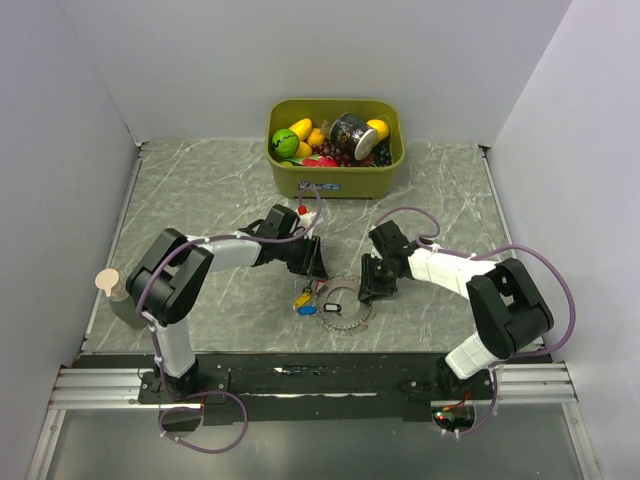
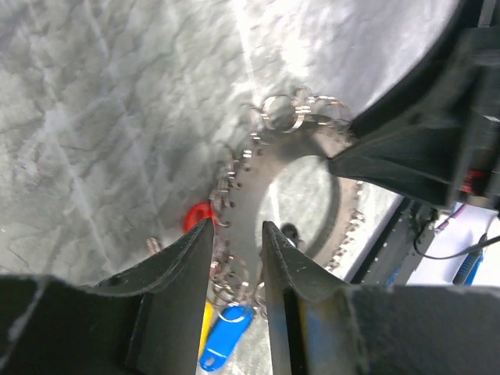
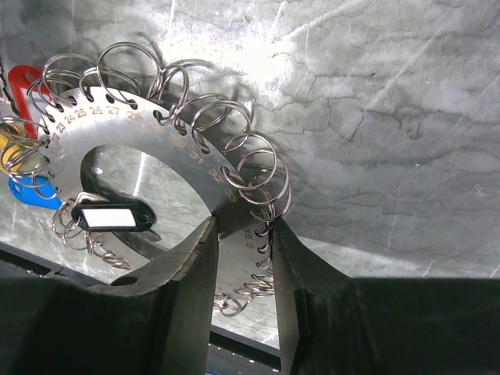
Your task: Put the keys on the keyring
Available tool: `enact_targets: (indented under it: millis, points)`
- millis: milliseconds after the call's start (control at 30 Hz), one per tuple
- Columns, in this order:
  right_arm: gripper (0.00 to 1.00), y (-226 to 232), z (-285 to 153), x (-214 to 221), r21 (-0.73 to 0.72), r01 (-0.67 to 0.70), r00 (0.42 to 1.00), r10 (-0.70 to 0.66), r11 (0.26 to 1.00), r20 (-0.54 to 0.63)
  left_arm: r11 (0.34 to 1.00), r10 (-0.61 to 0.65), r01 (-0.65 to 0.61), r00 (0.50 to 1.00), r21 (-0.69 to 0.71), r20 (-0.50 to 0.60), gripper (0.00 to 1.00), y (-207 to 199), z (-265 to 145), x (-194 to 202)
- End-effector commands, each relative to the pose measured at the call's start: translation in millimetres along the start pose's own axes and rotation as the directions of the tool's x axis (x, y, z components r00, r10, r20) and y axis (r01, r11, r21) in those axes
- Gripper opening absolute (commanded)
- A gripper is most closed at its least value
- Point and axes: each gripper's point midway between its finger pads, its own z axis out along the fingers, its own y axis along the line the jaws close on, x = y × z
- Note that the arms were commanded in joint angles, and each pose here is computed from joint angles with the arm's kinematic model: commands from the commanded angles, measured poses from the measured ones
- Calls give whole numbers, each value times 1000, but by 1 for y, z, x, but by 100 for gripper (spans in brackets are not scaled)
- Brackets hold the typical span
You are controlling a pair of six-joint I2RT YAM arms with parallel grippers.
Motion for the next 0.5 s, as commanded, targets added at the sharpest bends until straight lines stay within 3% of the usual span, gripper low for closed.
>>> enact_targets:
  millis: [0, 333, 467]
  points:
    - [35, -34, 8, 4, 135, 1, 1000, -4, 991, 23, 1000, -2, 2, 1000, -5, 14, 37, 4, 8, -13]
    - [35, -36, 8, 8, 129, 1, 1000, -3, 992, 18, 1000, -8, 8, 1000, 5, -13, 32, 11, 18, -8]
    - [35, -36, 9, 7, 127, 0, 1000, -2, 992, 21, 1000, -1, 1, 1000, 16, -25, 22, 10, 20, -8]
